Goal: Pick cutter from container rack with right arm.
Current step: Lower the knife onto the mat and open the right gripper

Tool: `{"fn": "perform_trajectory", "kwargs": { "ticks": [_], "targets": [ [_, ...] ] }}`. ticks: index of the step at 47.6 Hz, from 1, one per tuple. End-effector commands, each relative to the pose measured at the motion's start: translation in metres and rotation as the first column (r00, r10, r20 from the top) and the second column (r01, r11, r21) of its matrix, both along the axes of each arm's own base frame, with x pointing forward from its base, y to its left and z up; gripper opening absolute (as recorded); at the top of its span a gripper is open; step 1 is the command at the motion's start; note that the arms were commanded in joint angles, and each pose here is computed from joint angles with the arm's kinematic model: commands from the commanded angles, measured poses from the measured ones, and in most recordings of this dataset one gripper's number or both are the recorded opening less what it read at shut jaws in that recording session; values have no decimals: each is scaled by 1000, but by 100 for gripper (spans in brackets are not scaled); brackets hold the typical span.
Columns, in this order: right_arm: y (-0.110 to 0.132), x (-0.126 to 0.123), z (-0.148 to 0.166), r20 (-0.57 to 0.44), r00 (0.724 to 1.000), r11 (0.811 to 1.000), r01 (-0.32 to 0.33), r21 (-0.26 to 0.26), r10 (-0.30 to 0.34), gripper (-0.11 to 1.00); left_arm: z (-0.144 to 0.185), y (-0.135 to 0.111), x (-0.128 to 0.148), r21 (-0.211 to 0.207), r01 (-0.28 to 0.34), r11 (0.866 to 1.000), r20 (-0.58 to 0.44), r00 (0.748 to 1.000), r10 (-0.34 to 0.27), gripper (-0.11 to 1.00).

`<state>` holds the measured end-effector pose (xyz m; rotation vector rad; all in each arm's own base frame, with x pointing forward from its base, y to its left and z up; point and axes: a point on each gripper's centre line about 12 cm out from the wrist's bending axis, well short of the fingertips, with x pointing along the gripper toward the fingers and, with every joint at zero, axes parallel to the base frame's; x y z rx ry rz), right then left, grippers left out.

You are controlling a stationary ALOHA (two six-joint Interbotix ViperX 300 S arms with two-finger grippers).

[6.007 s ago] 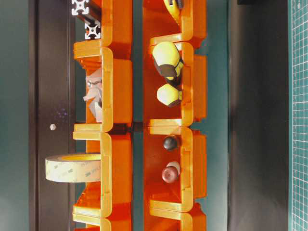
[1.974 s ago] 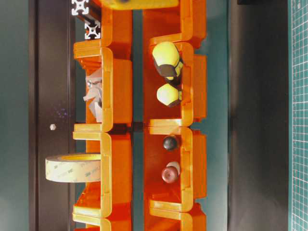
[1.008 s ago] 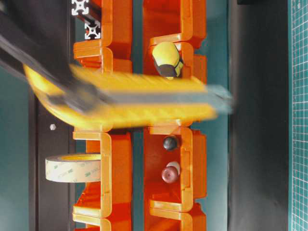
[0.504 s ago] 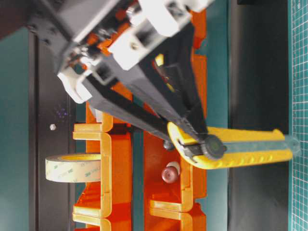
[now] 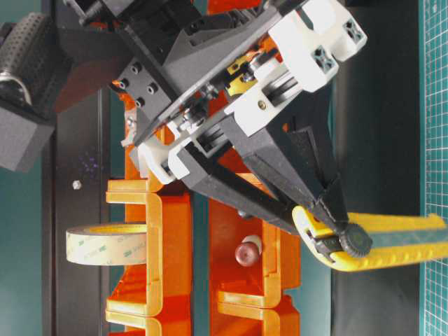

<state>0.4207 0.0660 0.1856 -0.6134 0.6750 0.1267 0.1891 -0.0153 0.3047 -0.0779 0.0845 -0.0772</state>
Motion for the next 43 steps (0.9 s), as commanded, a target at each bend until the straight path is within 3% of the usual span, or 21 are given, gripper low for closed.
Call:
{"fn": "perform_trajectory", "kwargs": {
  "ticks": [1,9,18,43],
  "targets": [
    [-3,4,10,34,999,1000,-6,29,5,23,7,0,2,-1,-1,1000,15,1000,1,0],
    [-2,-2,1,23,999,997,-40,59,39,23,7,0,2,-1,-3,1000,15,1000,3,0],
    [-3,-7,-10,11,999,988,-42,148,41,23,7,0,2,-1,-3,1000,14,1000,3,0],
    [5,-30,-29,-57,998,984,-23,176,34,23,6,1,2,-1,-6,1000,11,1000,6,0]
  ]
}}
